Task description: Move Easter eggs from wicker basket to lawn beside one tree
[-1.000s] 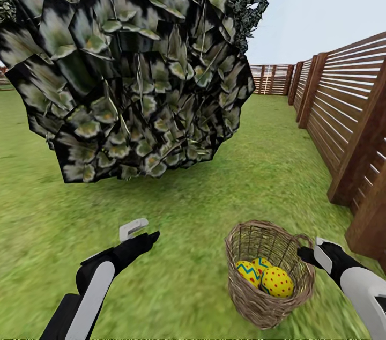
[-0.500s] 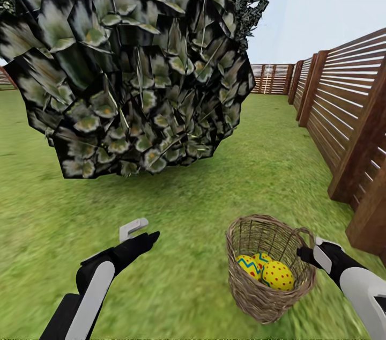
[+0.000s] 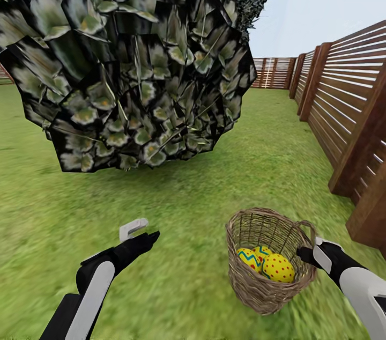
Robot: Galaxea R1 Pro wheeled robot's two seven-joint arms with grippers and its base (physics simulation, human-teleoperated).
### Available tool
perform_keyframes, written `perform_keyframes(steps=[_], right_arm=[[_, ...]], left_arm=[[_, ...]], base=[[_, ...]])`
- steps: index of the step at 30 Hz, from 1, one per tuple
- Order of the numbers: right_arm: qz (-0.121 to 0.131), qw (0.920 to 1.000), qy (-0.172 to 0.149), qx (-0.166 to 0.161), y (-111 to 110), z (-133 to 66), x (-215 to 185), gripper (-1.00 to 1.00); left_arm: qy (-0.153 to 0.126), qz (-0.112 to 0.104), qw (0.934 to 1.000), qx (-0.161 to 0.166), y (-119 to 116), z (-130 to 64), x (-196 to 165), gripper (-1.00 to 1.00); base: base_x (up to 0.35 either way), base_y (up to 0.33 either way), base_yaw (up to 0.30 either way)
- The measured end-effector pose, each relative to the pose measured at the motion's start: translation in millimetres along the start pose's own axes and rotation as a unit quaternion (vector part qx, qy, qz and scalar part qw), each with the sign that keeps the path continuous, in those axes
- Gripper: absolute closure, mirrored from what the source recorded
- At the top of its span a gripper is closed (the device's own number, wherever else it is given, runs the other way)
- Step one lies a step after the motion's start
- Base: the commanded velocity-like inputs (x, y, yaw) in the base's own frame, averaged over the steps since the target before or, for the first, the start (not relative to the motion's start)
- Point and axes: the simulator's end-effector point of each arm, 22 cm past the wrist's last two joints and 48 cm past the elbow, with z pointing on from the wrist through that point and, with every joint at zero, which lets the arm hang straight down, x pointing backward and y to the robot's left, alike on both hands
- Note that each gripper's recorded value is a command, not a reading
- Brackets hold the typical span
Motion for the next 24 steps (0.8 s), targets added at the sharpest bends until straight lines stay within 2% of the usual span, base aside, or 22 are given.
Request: perform_keyframes(steps=[17, 24], right_arm=[[-0.011, 0.9994, 0.03, 0.013, -2, 27.4, 30, -1.0], [-0.013, 0.9994, 0.029, 0.012, -2, 27.3, 30, -1.0]], left_arm=[[0.031, -0.007, 0.9994, -0.014, 17, 22.3, 25, -1.0], [0.032, -0.007, 0.9994, -0.014, 17, 22.2, 26, -1.0]], base=[[0.0, 0.0, 0.0], [0.0, 0.0, 0.0]])
